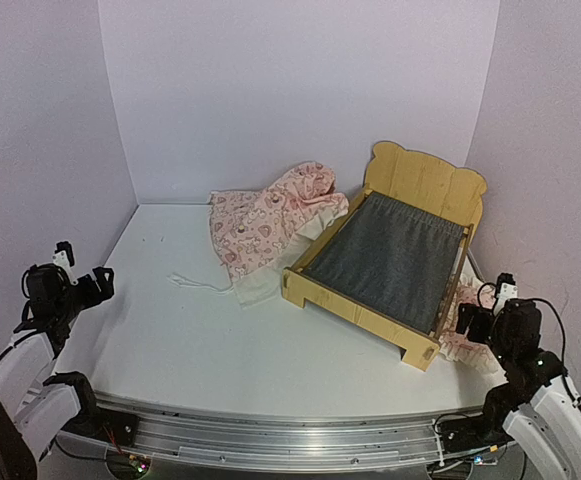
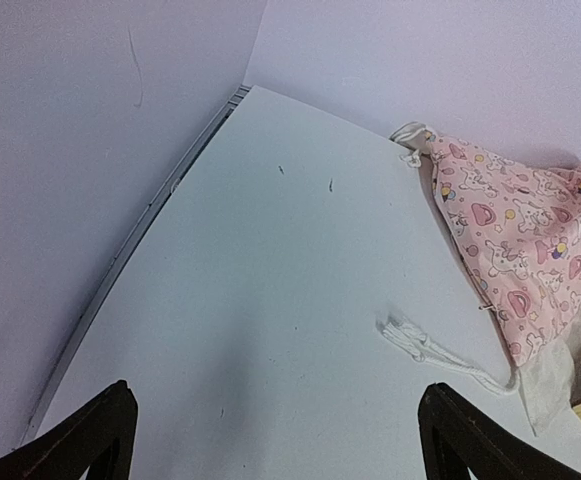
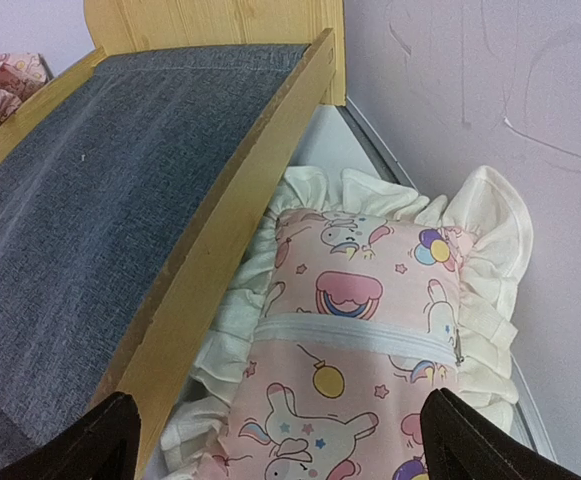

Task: Set up the pet bed

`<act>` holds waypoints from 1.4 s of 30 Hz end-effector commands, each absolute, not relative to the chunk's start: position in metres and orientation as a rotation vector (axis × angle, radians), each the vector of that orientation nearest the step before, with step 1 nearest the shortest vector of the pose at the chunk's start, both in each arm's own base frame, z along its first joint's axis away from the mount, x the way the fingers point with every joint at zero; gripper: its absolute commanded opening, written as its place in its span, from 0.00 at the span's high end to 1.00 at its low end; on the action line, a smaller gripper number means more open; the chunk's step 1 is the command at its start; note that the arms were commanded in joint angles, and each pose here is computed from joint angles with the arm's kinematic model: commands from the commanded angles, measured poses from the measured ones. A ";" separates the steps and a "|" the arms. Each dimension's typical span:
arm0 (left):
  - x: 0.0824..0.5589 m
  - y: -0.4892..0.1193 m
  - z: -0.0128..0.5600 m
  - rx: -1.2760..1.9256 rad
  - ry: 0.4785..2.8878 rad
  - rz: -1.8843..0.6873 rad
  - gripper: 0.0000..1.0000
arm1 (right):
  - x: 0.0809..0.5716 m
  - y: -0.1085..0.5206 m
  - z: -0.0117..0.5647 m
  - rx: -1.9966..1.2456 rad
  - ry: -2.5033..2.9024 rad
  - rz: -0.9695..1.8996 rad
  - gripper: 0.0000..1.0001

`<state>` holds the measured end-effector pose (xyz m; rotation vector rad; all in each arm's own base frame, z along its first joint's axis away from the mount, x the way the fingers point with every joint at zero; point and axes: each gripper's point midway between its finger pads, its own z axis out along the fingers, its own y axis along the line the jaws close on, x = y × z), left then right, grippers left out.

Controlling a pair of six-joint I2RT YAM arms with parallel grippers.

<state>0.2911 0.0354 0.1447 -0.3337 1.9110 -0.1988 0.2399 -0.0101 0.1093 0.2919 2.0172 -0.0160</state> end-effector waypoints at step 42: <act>0.310 -0.015 0.255 0.035 1.705 -0.424 0.01 | 0.246 0.440 0.129 -0.971 2.525 0.488 0.77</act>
